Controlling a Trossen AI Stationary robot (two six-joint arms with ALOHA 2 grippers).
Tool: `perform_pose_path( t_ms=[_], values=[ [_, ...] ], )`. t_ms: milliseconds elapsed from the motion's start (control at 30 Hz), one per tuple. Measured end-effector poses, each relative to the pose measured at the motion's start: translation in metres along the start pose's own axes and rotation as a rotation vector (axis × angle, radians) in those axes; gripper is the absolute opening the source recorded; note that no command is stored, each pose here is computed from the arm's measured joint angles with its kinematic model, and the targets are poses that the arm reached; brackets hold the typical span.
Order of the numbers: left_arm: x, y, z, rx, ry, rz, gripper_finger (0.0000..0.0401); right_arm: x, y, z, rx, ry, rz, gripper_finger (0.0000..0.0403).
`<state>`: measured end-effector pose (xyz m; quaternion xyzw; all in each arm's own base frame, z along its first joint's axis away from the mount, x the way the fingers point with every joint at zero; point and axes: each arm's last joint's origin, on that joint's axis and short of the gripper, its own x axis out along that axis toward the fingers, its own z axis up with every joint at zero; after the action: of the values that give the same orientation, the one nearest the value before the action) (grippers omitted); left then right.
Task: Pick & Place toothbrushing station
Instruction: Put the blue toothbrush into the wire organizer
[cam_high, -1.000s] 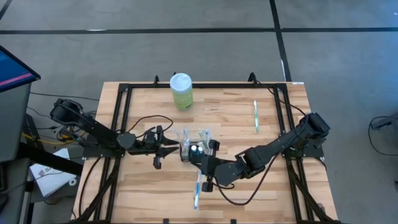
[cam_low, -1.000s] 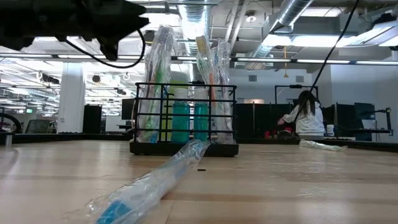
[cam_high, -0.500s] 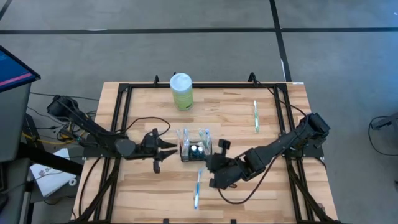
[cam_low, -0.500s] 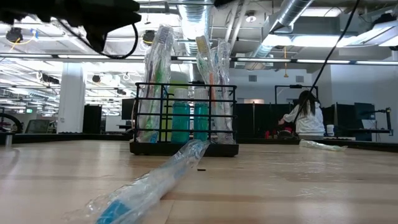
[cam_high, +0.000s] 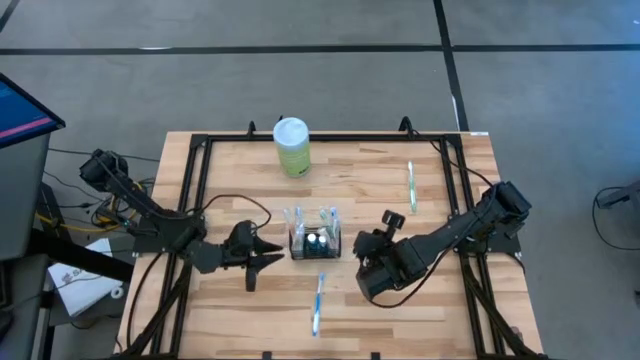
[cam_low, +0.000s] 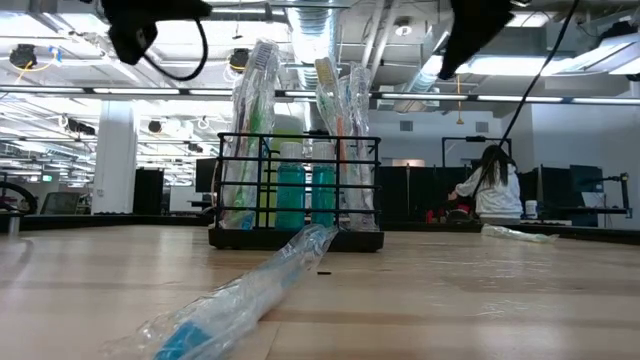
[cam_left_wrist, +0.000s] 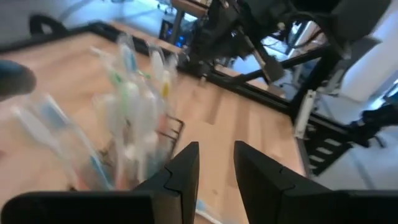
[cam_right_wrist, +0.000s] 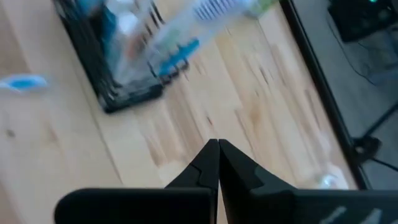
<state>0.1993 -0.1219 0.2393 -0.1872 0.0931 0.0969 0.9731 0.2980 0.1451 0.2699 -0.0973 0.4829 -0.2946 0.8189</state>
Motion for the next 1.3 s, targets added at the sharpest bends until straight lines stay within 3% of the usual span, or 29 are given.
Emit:
perform_pose_path(
  t_ms=[200,433,733,1067,1300],
  values=[
    [-0.004,-0.011,-0.016,-0.099,0.056,-0.046,0.0092,-0.001,-0.010,-0.009,-0.036,0.075,-0.082,0.0000],
    [0.015,-0.034,-0.026,-0.174,0.148,-0.085,0.0073,-0.004,-0.019,-0.017,-0.033,0.137,-0.164,0.0000],
    [0.035,-0.058,-0.051,-0.291,0.318,-0.139,0.0070,-0.009,-0.015,-0.021,-0.043,0.145,-0.138,0.0000],
    [0.056,-0.055,-0.086,-0.405,0.482,-0.075,0.0070,-0.012,-0.012,-0.024,-0.044,0.147,-0.126,0.0000],
    [0.082,-0.056,-0.091,-0.431,0.564,-0.084,0.0070,-0.012,-0.012,-0.024,-0.026,0.142,-0.122,0.0000]
  ],
)
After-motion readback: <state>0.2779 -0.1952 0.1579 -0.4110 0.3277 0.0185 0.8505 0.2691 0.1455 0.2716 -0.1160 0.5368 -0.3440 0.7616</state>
